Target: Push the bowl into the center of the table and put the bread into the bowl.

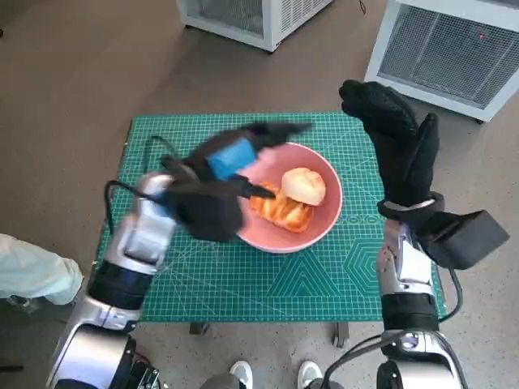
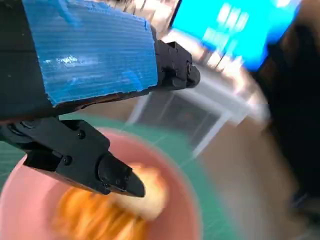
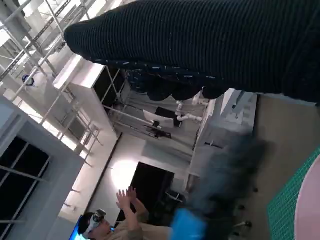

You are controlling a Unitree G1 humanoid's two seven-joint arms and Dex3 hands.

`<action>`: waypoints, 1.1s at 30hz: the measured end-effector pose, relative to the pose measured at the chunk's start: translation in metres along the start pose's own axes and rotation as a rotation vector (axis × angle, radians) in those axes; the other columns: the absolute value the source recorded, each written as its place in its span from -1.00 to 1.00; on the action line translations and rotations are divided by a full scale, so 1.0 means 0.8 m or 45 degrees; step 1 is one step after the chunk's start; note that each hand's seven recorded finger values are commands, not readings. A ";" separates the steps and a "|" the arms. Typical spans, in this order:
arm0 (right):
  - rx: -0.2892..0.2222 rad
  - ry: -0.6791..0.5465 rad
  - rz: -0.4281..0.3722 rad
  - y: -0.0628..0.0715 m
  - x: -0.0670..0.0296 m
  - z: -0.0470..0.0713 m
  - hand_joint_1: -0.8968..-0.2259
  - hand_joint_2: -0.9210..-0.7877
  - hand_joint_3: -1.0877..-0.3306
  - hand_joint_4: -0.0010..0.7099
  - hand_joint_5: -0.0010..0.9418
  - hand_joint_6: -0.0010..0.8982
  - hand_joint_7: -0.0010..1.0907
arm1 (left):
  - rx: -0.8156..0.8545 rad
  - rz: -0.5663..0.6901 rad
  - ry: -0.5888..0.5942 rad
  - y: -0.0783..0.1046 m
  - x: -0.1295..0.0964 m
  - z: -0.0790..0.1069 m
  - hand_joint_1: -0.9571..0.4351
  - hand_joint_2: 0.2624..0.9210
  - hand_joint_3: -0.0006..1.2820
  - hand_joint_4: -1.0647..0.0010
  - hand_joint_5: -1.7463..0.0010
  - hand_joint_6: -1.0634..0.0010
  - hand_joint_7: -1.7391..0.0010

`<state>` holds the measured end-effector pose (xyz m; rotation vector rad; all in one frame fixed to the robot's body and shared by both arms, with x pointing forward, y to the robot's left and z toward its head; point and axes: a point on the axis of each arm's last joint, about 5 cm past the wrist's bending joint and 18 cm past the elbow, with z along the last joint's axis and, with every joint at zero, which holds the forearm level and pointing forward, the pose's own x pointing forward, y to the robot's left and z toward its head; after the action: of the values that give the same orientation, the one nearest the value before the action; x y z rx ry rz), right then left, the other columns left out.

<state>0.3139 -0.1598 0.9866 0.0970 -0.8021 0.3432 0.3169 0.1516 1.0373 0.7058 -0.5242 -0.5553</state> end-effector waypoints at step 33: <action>-0.009 -0.049 0.025 0.004 0.020 0.007 -0.36 -1.00 -0.17 -0.35 -1.00 -0.74 -0.15 | -0.556 0.534 -0.321 -0.023 -0.053 -0.028 -0.59 1.00 -0.61 0.79 0.98 0.70 0.91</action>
<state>0.3194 -0.1534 1.0019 0.0890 -0.8428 0.3577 0.2942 0.1769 0.9990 0.0998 -0.7343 -0.3450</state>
